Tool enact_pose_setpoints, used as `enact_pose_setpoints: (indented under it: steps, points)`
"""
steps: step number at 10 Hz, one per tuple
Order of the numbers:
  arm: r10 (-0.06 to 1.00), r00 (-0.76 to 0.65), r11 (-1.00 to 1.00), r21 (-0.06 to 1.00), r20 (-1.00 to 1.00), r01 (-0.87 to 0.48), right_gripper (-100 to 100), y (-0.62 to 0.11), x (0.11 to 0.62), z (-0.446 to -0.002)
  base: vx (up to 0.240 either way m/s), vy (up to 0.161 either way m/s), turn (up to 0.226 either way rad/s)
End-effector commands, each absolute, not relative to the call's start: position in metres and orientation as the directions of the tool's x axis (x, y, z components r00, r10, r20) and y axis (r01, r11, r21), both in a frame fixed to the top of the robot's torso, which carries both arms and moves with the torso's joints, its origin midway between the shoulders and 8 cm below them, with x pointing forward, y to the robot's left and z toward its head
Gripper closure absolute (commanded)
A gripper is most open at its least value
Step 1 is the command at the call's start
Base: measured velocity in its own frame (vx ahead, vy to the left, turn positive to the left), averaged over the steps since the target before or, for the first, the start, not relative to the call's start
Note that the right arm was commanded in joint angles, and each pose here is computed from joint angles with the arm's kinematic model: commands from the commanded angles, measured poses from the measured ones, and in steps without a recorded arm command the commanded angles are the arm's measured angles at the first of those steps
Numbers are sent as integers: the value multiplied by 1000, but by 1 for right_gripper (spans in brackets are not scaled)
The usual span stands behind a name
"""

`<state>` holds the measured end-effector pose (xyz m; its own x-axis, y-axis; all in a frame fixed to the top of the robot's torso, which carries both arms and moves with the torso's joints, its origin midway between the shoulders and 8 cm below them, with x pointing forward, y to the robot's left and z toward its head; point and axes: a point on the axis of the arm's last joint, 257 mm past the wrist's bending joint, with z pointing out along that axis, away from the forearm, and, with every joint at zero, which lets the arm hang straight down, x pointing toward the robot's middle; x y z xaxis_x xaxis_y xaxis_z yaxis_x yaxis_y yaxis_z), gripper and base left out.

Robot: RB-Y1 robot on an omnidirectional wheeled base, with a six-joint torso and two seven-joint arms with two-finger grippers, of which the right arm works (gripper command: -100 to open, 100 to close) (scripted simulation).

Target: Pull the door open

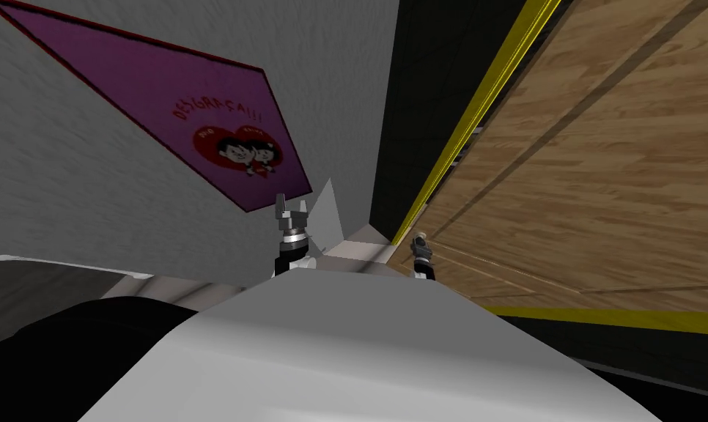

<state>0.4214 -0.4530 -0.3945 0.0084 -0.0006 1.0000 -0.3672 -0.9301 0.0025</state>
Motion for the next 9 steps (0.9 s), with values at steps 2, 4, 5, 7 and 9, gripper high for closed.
enact_pose_setpoints:
  steps: [2,4,5,7,9]
  points:
    - [1,5,-942,3,1000,-335,100,-447,422,-393,-187,-17,81]
    - [2,2,-954,2,1000,-300,100,-441,422,-392,-257,-19,107]
    - [2,1,-958,2,1000,-286,100,-439,422,-392,-236,7,90]
    - [1,0,-966,1,1000,-259,100,-434,421,-392,-199,-37,64]
    - [0,4,-968,1,1000,-252,100,-431,422,-394,-177,-27,59]
